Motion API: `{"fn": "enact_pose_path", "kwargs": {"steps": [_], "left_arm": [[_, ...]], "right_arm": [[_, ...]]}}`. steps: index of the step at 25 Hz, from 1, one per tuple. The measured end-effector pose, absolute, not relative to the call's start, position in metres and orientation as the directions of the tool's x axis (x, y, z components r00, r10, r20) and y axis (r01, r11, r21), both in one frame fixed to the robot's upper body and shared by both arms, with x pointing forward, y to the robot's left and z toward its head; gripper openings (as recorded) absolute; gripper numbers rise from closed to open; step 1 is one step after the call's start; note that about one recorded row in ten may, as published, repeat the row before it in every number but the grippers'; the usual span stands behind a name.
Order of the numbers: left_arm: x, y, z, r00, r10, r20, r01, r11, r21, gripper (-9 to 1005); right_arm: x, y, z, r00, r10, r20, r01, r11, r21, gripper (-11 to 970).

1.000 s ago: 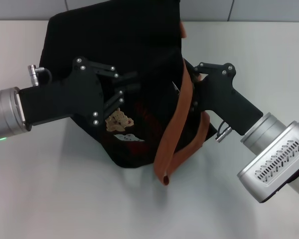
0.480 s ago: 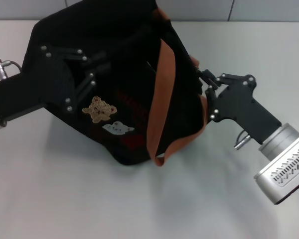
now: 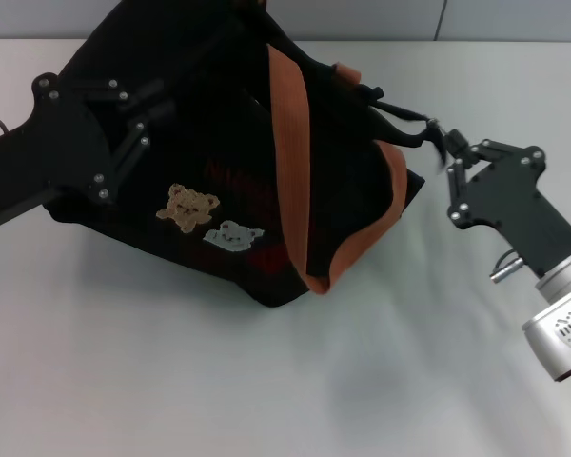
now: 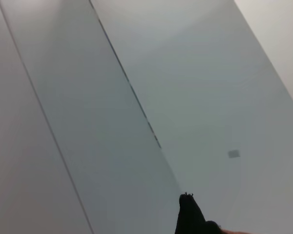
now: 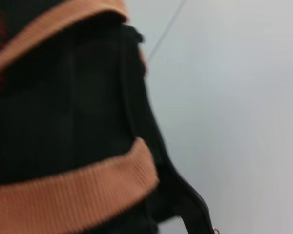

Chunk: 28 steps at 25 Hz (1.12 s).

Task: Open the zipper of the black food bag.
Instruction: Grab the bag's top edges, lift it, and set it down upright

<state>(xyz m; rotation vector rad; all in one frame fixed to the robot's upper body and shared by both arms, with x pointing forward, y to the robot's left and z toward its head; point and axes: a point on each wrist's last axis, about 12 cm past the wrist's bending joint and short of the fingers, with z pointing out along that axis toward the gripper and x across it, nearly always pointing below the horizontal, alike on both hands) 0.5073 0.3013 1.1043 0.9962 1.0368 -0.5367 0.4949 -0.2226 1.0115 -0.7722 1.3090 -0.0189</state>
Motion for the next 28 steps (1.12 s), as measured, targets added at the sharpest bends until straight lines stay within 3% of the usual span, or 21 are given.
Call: {"fn": "enact_pose_path", "kwargs": {"steps": [16,23,28], "left_arm": [[0.5,0.308,1.1,0.429,0.079,-0.9,0.759,0.508,0.406,90],[0.496,0.307,1.095,0.407,0.048,-0.912,0.76,0.536,0.368,89],[0.491,0.298,1.081,0.348,-0.057,-0.936,0.74,0.63,0.236,109]], "right_arm": [[0.491,-0.244,1.011,0.245,-0.418,-0.875,-0.297,0.827,-0.478,26],[0.49,-0.253,1.018,0.248,-0.294,-0.923,-0.289,0.887,-0.36,39],[0.495,-0.261,1.026,0.246,-0.149,-0.958,-0.235,0.949,-0.208,49]]}}
